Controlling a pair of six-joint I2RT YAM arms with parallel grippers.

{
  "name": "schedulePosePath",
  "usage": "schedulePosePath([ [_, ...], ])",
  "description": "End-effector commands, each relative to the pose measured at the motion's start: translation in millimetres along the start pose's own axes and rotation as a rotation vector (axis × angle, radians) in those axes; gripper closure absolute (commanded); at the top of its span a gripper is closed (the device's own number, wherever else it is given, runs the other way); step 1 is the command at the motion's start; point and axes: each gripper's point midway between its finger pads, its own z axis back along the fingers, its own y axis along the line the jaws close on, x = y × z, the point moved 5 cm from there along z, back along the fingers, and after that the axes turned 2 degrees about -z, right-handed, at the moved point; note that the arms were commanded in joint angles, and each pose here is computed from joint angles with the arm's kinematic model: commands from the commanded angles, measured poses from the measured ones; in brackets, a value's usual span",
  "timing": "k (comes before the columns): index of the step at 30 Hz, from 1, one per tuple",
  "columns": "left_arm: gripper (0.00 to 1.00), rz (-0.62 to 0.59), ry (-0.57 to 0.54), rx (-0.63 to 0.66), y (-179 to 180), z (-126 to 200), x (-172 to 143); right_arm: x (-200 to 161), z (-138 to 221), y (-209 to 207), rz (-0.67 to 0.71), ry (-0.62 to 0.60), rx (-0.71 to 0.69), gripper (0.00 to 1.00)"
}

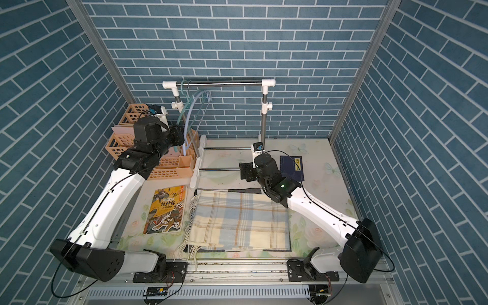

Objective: Hang the scarf on the hanger
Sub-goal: Pick up the hanger from the clothesline.

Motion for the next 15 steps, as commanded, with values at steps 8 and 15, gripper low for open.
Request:
schedulePosePath([
  [8,0.88,-0.046,0.015,-0.022,-6.2,-3.2,3.6,6.7,6.1,-7.9,-0.041,-0.04,0.019,0.14],
  [15,0.84,-0.05,0.027,-0.026,-8.4,-8.2,3.7,8.3,9.2,-11.9,-0.046,-0.049,0.016,0.14],
])
